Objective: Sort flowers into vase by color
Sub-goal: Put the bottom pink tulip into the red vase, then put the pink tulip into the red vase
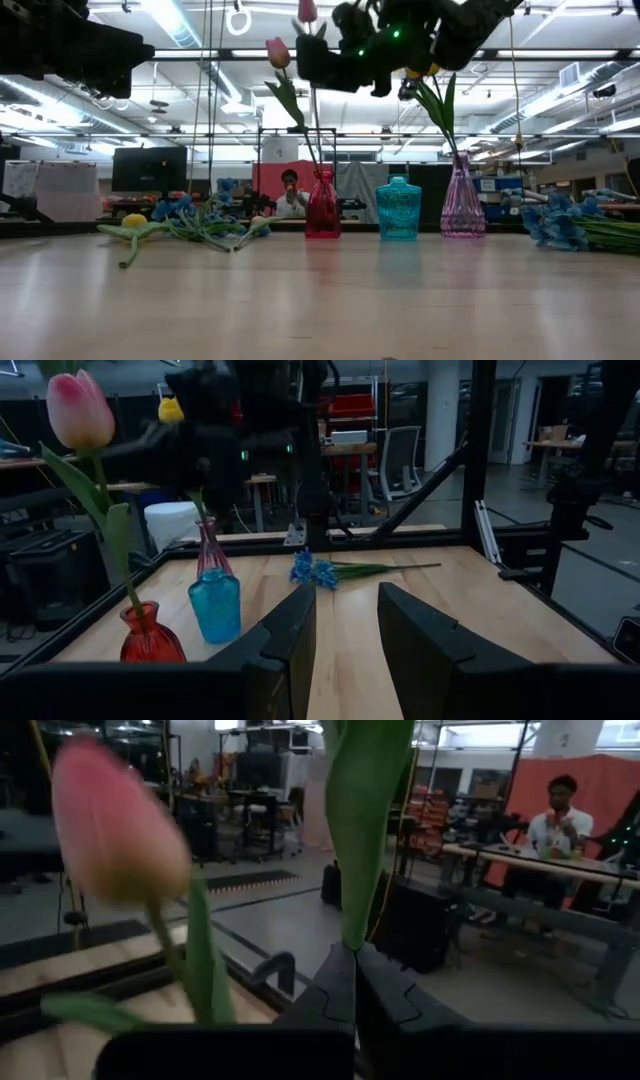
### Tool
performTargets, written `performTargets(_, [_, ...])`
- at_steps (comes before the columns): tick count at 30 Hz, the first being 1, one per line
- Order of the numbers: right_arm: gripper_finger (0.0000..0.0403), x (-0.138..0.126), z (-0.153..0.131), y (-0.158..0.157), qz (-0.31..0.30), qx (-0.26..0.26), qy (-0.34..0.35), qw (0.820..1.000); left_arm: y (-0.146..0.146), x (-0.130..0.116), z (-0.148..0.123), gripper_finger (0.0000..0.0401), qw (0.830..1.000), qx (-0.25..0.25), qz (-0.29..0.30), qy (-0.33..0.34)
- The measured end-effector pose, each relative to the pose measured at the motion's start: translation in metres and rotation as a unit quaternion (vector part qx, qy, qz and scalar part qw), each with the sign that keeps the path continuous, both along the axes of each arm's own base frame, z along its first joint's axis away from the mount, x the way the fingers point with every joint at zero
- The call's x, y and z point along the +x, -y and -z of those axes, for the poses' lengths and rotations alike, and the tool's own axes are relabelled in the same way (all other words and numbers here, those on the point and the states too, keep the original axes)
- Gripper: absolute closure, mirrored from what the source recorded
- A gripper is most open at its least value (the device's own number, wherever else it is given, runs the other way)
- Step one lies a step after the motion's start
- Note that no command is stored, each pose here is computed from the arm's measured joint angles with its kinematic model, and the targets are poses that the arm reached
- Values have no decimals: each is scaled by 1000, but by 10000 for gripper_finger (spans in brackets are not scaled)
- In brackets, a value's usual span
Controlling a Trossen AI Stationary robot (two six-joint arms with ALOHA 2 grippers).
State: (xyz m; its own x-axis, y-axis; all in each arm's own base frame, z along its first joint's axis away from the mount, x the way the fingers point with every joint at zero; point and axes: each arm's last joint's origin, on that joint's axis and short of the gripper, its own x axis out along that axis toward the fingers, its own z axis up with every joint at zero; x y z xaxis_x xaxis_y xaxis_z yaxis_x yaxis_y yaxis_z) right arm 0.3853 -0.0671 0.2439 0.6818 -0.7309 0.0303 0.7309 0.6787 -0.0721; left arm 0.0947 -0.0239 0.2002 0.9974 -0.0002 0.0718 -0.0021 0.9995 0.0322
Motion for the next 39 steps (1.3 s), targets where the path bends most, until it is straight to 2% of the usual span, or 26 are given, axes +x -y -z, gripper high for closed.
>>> performTargets(3, [398, 5, 13, -1, 6, 1, -16, 1000, 0, 0, 1, 286, 1000, 6, -1, -3])
performTargets(7, [385, 4, 16, -7, 2, 10, -38, 999, 0, 0, 2, 286, 1000, 9, -1, -8])
performTargets(12, [343, -2, 20, -12, 7, 61, -72, 995, 0, 0, 2, 286, 1000, 11, -1, -9])
performTargets(19, [281, -8, 32, -14, -16, 146, -118, 982, 0, 0, 2, 286, 1000, 11, -1, -8])
performTargets(24, [264, -14, 13, -28, -12, 243, -166, 956, 0, 0, 2, 286, 1000, 17, -6, -11])
performTargets(27, [264, -10, -7, -50, -20, 264, -169, 949, -1, 0, 3, 286, 999, 26, -14, -13])
performTargets(29, [267, -2, -11, -67, -29, 271, -158, 949, -1, 0, 3, 286, 999, 32, -15, -13])
performTargets(34, [273, 26, 17, -106, -38, 288, -148, 945, -1, 0, 2, 286, 999, 38, -15, -12])
performTargets(39, [273, 60, 65, -131, -38, 295, -157, 942, 1, 0, 2, 286, 999, 40, 17, -9])
